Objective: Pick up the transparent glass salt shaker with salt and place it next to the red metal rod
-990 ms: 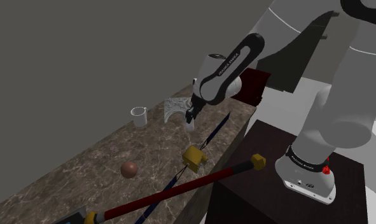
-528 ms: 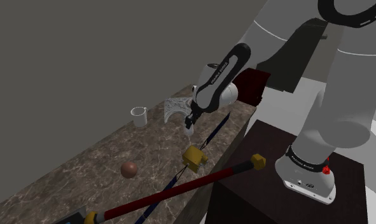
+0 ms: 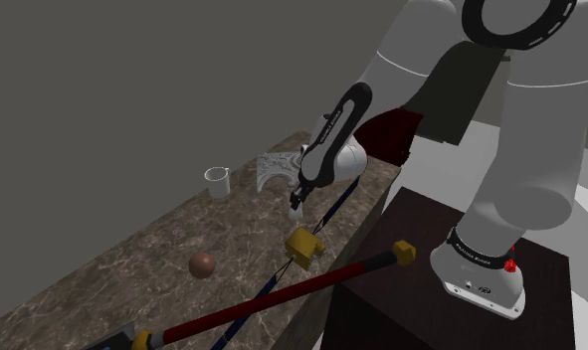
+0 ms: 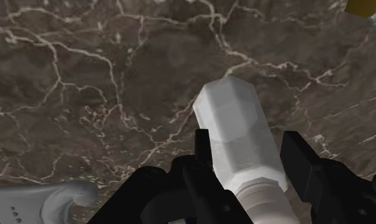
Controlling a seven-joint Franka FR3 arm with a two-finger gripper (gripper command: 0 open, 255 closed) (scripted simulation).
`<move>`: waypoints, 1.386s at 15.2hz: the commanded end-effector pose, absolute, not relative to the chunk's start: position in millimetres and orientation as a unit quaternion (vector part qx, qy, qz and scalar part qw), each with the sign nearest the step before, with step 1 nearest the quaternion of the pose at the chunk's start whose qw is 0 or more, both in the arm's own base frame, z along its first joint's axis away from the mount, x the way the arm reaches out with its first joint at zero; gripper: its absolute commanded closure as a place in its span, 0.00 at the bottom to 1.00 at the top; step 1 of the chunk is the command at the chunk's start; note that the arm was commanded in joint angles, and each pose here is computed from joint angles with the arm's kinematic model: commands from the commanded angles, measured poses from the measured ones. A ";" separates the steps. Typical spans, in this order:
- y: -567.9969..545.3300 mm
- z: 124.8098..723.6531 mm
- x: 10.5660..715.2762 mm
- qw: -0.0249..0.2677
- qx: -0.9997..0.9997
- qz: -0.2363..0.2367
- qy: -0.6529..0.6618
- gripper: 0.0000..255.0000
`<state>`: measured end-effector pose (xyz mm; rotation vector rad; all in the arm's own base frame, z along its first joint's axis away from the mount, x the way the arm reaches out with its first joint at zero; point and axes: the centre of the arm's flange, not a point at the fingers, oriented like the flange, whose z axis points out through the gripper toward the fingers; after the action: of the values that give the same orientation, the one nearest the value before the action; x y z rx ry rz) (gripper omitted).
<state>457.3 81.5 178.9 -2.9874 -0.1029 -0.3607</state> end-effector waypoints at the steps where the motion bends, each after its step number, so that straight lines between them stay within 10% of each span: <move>1: 82.3 167.4 457.3 0.065 -0.990 -0.120 -0.034 1.00; 8: 82.3 167.4 457.3 0.065 -0.990 -0.120 -0.034 1.00; 9: 82.3 167.4 457.3 0.065 -0.990 -0.120 -0.034 0.00; 21: 75.4 215.5 445.7 0.065 -0.990 -0.120 -0.034 0.00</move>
<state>446.2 76.0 214.5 -2.9872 -0.1029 -0.3624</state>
